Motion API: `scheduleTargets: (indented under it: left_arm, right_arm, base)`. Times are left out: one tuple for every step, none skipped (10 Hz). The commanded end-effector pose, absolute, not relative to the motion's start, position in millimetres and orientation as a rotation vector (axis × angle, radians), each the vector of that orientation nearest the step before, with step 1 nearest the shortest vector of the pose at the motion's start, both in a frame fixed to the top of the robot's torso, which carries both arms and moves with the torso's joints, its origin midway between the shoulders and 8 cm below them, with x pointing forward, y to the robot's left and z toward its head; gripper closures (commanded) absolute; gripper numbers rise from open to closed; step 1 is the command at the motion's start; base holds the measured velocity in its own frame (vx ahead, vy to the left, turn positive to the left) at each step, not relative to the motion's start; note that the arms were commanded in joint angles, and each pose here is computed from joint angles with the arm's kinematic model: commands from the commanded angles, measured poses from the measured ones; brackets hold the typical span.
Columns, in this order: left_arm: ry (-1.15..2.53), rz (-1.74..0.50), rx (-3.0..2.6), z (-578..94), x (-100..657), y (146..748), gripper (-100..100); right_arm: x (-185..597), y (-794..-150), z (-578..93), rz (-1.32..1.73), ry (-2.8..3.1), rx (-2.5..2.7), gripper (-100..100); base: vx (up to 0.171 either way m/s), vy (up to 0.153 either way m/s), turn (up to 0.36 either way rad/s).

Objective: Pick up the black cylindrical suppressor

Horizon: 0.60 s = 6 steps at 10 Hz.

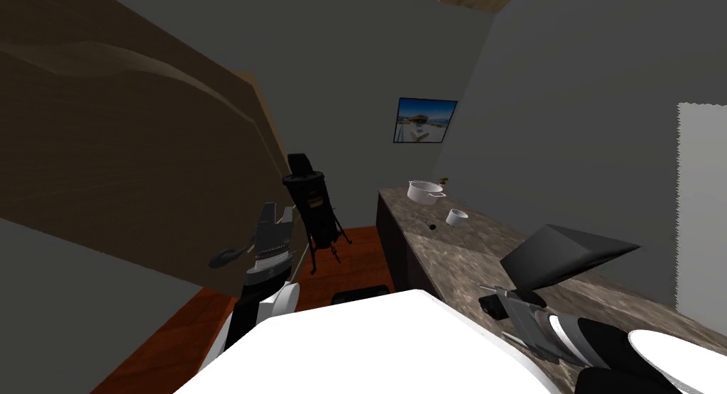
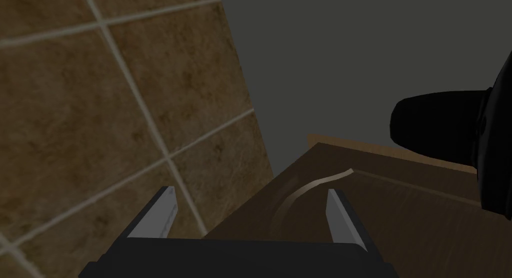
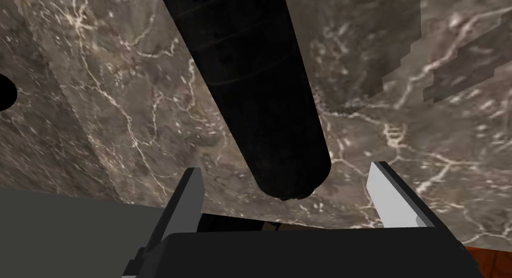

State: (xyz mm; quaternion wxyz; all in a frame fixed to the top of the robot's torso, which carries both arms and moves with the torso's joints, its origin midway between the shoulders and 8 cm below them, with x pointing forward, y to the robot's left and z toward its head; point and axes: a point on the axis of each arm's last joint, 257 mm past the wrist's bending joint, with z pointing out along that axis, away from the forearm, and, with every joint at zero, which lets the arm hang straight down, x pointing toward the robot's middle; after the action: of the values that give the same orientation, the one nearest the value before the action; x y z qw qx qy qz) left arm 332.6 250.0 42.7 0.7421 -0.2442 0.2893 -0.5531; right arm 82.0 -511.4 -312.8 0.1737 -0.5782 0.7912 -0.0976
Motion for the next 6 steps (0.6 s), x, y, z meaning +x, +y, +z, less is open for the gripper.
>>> scheduleTargets:
  left_arm:
    - [0.634,-1.212,-0.535,43,333,250,0]
    - [0.634,-1.212,-0.535,43,333,250,0]
    - [0.634,-1.212,-0.535,43,333,250,0]
    - [0.634,-1.212,-0.535,43,333,250,0]
    - [0.634,-1.212,-0.535,43,333,250,0]
    - [0.634,-1.212,-0.535,43,333,250,0]
  right_arm:
    - [63,-525,-317,-0.283,2.26,-1.73,-100]
    - [53,-532,-319,-0.282,2.27,-1.77,-100]
    - [45,-536,-320,-0.279,2.277,-1.801,-100]
    - [52,-534,-320,-0.28,2.272,-1.78,-100]
    - [52,-535,-320,-0.281,2.273,-1.783,0]
    - [49,-536,-326,-0.288,2.28,-1.771,-100]
  base:
    - [0.024,-0.096,0.176]
    - [0.021,-0.111,0.176]
    - [0.025,-0.099,0.155]
    - [0.013,-0.043,0.031]
    - [0.002,-0.009,-0.002]
    - [0.0,0.0,0.077]
